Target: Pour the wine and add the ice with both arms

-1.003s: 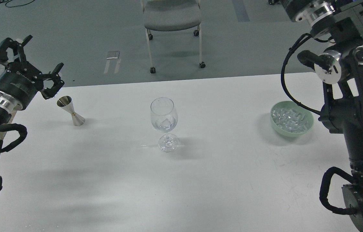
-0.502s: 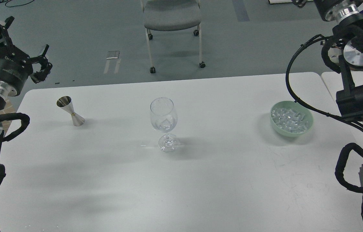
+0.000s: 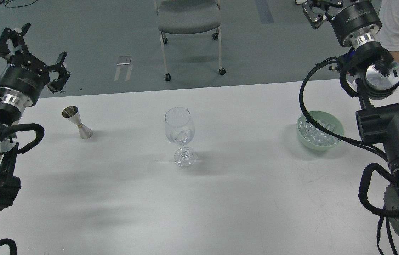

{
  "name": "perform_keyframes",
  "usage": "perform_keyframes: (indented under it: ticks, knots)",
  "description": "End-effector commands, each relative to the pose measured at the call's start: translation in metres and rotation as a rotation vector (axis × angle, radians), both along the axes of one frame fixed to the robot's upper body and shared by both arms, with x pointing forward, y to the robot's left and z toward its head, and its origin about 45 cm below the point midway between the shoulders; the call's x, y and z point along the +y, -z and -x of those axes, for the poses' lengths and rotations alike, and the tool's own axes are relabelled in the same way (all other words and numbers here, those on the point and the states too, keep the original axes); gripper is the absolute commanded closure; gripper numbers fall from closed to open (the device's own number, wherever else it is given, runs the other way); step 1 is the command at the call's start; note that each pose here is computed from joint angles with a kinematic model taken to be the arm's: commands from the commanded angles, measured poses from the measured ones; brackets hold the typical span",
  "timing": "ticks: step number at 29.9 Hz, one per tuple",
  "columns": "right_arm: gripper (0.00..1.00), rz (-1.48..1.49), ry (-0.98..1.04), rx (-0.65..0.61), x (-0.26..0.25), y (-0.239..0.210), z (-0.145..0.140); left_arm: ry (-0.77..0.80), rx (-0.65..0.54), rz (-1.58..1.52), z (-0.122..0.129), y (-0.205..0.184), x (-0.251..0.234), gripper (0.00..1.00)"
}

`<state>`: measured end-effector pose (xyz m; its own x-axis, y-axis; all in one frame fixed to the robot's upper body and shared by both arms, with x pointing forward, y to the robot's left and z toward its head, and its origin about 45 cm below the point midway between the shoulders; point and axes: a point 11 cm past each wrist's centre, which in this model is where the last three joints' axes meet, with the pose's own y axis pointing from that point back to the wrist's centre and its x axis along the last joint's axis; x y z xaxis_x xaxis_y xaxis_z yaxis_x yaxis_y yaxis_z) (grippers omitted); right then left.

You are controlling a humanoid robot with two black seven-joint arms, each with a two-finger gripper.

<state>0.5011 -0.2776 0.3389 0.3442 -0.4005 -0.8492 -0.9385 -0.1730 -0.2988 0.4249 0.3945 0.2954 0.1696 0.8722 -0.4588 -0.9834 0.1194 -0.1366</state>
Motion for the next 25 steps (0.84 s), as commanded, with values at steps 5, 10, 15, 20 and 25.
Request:
perform_keyframes:
  ticks: [5, 10, 15, 20, 25]
  knots:
    - [0.0, -0.118, -0.023, 0.035, 0.007, 0.019, 0.003, -0.043, -0.003, 0.044, -0.004, 0.014, 0.006, 0.02]
    - [0.0, -0.133, -0.007, 0.078, 0.001, 0.038, 0.006, -0.02, -0.001, 0.044, -0.004, 0.018, 0.008, 0.02]
    - [0.0, -0.137, 0.009, 0.101, -0.004, 0.053, 0.011, -0.001, 0.062, 0.019, -0.018, 0.027, -0.003, 0.02]
    - [0.0, -0.131, 0.013, 0.11, -0.005, 0.057, 0.013, 0.019, 0.107, -0.024, -0.038, 0.028, -0.025, 0.02]
    - [0.0, -0.126, 0.015, 0.109, -0.005, 0.057, 0.013, 0.041, 0.073, -0.014, -0.047, 0.015, -0.04, 0.02]
